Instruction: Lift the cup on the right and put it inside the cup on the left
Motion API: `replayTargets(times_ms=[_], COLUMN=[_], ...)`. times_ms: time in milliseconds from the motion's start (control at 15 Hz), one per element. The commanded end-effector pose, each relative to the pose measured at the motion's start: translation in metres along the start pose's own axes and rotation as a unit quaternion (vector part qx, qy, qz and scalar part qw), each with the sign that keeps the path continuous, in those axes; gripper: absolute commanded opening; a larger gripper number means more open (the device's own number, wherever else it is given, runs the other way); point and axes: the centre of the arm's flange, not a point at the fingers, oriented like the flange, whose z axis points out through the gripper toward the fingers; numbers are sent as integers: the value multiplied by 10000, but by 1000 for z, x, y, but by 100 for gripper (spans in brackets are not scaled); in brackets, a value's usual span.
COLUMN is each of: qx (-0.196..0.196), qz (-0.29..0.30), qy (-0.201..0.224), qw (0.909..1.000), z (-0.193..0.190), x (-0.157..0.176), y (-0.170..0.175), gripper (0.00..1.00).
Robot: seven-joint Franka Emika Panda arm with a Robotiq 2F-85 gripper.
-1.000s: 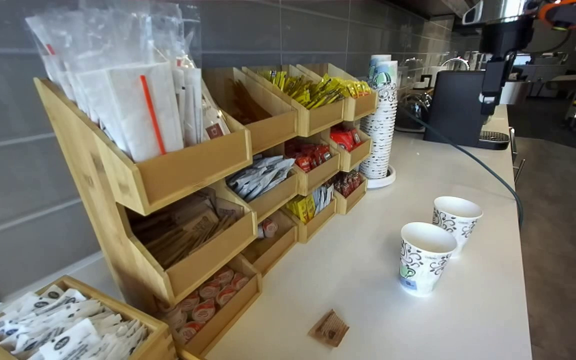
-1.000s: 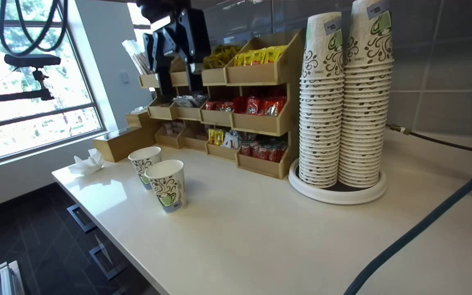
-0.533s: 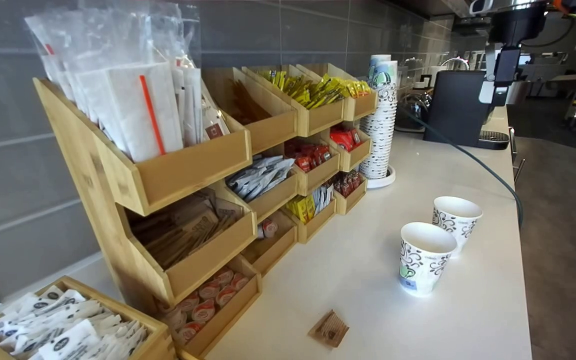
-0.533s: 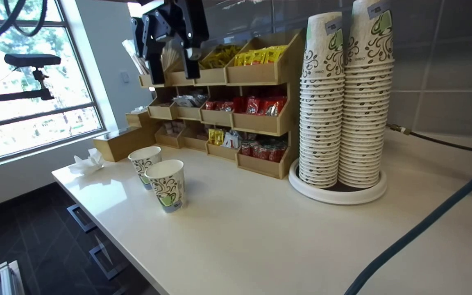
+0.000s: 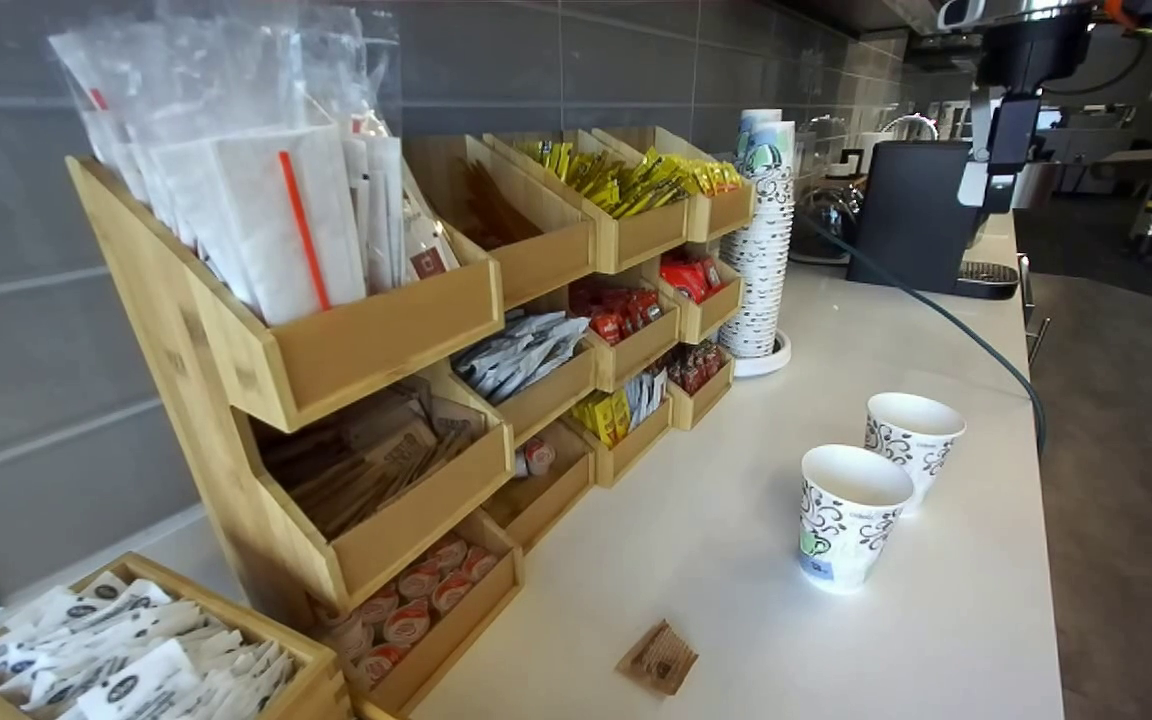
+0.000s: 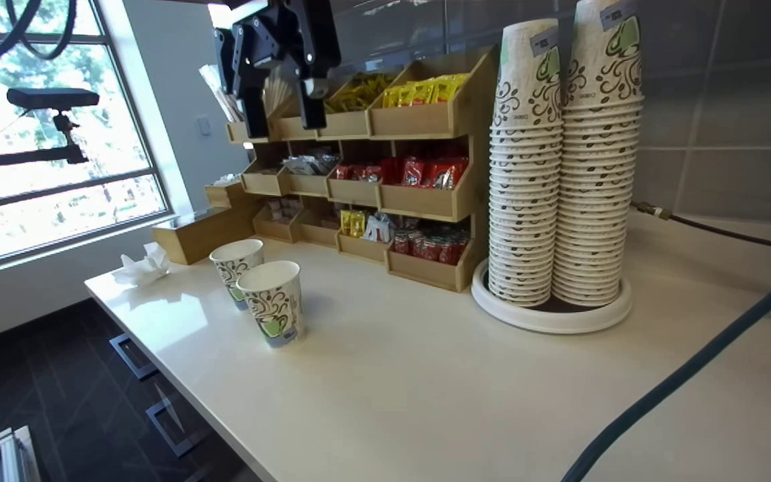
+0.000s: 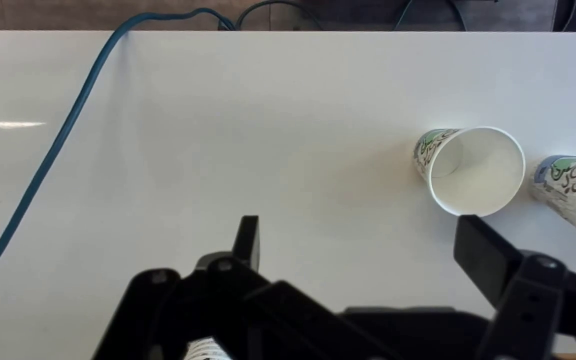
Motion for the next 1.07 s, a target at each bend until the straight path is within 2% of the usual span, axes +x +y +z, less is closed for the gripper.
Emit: replayTargets(times_ms=[0, 200, 333, 400, 600, 1000], qx=[118, 344, 397, 352, 424, 568], qz=[-380, -1113, -1354, -1417, -1369, -1187], qy=[-7, -49, -5, 191, 338, 206], qw=[9992, 9932, 9900, 9891, 9891, 9911], z=[13, 43, 61, 71, 99, 128], x=[3, 6, 7, 8, 9, 4], y=[-12, -34, -46, -52, -63, -80], gripper=[100, 100, 100, 100, 100, 100])
